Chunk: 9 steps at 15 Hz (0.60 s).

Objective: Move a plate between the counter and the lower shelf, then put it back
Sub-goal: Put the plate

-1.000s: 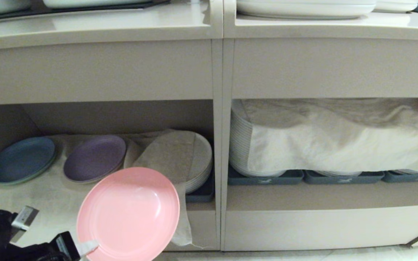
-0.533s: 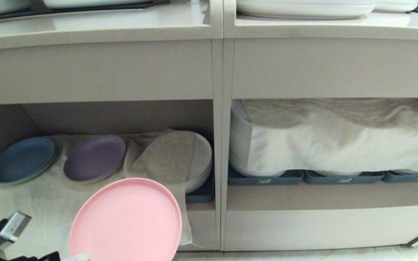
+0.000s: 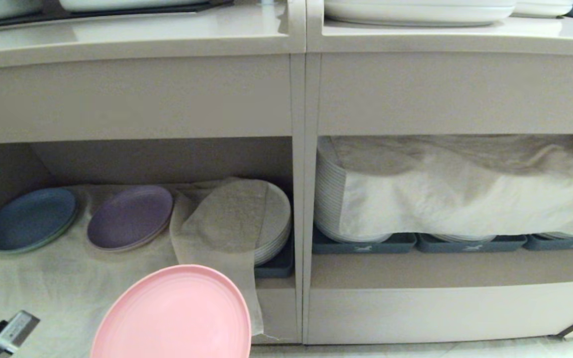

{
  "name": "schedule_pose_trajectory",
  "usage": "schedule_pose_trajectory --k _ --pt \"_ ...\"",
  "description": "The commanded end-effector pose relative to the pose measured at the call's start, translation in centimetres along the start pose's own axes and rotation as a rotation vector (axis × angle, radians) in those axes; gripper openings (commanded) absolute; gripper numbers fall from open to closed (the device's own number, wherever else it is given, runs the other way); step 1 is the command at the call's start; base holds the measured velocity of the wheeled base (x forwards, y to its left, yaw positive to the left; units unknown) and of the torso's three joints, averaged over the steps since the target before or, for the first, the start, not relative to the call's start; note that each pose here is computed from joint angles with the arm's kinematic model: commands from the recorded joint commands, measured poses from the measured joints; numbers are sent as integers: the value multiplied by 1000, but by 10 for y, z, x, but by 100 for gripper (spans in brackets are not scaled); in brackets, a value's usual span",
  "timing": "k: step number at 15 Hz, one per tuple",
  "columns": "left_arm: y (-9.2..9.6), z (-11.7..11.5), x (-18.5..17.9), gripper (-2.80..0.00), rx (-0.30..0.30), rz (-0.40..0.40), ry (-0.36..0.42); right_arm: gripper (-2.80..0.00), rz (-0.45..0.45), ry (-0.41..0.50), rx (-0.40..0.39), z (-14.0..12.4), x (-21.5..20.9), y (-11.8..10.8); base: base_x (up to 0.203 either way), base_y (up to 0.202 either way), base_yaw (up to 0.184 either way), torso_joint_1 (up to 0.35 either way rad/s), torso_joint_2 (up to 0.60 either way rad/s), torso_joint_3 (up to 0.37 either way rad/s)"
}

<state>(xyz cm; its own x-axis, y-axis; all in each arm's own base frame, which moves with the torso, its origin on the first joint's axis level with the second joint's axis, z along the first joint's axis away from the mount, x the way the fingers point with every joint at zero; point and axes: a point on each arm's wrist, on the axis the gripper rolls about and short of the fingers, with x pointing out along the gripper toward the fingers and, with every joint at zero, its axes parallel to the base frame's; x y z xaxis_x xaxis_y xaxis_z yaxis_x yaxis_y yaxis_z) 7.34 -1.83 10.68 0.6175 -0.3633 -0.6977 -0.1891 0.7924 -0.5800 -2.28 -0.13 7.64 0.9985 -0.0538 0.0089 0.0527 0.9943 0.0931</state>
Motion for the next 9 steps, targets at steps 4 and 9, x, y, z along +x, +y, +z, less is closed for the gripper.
schedule_pose_trajectory --k 4,9 --pt "7 -14 -8 -280 -48 17 102 -280 0 0 1 0 0 0 0 0 0 0 0 0" --pt "12 -28 -18 -280 -57 22 169 -280 0 0 1 0 0 0 0 0 0 0 0 0"
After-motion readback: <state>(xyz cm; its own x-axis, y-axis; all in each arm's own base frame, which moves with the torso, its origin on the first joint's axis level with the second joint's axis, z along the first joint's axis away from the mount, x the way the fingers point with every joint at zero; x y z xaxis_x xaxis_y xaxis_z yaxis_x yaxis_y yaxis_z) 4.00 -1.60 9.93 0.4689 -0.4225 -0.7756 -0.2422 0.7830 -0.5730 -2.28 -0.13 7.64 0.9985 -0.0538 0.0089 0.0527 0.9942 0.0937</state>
